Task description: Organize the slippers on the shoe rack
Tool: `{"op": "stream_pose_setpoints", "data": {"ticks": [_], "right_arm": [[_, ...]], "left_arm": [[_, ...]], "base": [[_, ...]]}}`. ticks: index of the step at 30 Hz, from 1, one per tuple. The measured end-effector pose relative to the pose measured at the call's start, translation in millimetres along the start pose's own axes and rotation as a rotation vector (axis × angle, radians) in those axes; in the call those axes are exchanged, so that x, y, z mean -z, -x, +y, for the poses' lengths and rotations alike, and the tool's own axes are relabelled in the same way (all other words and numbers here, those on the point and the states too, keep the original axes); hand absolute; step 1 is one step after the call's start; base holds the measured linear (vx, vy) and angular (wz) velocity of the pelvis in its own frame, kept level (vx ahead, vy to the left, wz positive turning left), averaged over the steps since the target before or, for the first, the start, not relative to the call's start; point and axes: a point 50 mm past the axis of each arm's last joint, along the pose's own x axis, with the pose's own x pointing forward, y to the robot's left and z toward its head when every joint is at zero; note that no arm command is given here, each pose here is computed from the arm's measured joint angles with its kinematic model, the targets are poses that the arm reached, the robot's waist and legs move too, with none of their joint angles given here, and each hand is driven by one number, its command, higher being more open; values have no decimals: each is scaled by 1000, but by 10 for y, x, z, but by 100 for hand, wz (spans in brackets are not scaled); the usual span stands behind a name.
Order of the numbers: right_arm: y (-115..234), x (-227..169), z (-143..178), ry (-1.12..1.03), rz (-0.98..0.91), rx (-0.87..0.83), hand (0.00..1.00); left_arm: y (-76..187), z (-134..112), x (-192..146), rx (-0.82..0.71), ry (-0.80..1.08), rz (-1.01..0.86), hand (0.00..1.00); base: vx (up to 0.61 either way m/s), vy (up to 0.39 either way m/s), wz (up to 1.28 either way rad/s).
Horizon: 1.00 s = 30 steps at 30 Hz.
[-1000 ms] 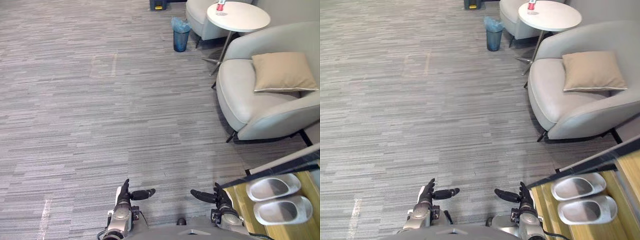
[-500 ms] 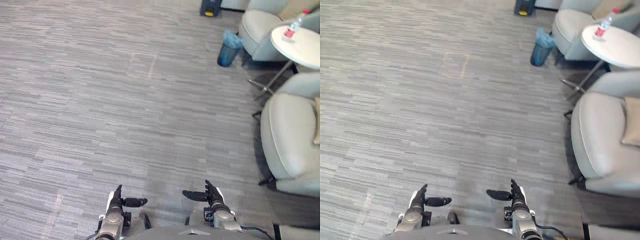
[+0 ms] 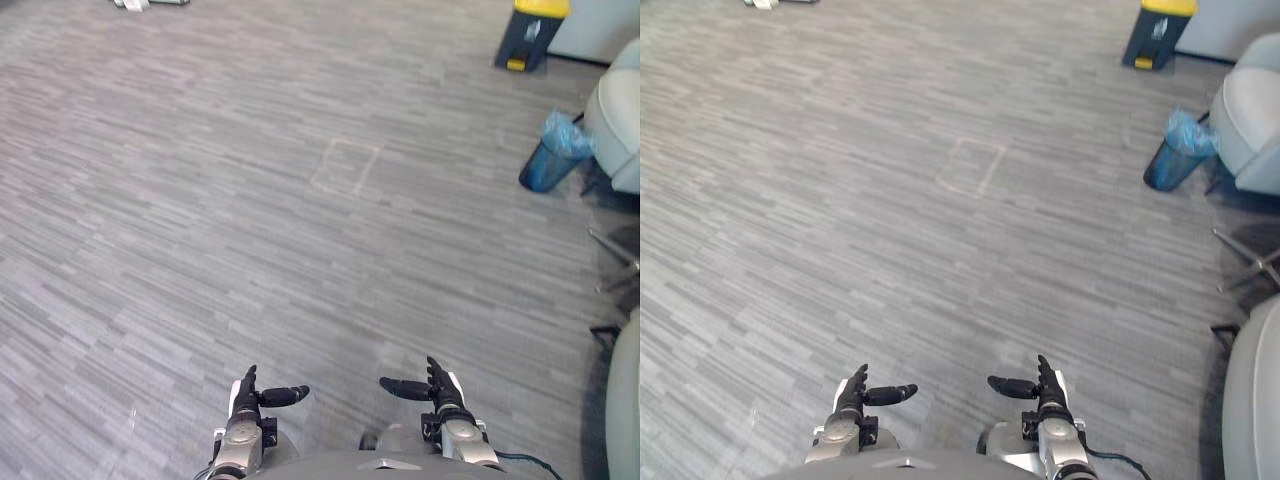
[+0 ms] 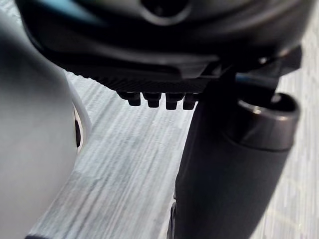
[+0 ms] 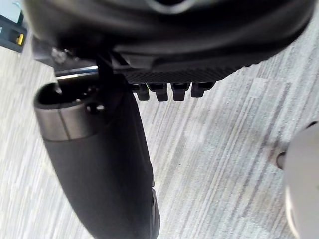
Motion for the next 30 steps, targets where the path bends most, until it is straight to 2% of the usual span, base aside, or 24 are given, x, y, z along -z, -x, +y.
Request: {"op": "stream_pose_setpoints", "data": {"ticks": [7,11,17,20,24,27,30], "right_arm": [[18,187,48,6,93,-4,100],[35,204,116,17,94,-24,100],[-56,-30,-6,45,17,-6,100],[-76,-193,9,48,-53,-11,100],[-128,-347,-40,64,-91,2,100],[-64,-100,-53,18,-3,18,100],[-37,-65,-17,43,-2,2,100]], "left_arm": [[-59,108,-98,-13,-66,-28,100],[-59,265,33,-43,-91,29,100],[-43,100,107,35,-213,62,100],[-47,109,94,33,-214,57,100],[-31,-34,89,74,-199,52,100],[0,-94,120,72,-138,61,100],[-7,-82,11,40,-53,21,100]], "base": [[447,151,-11],[432,193,-4],[570,151,5],[682,-129,42],[629,-141,-2],[454,-141,34],[410,-98,-2]]}}
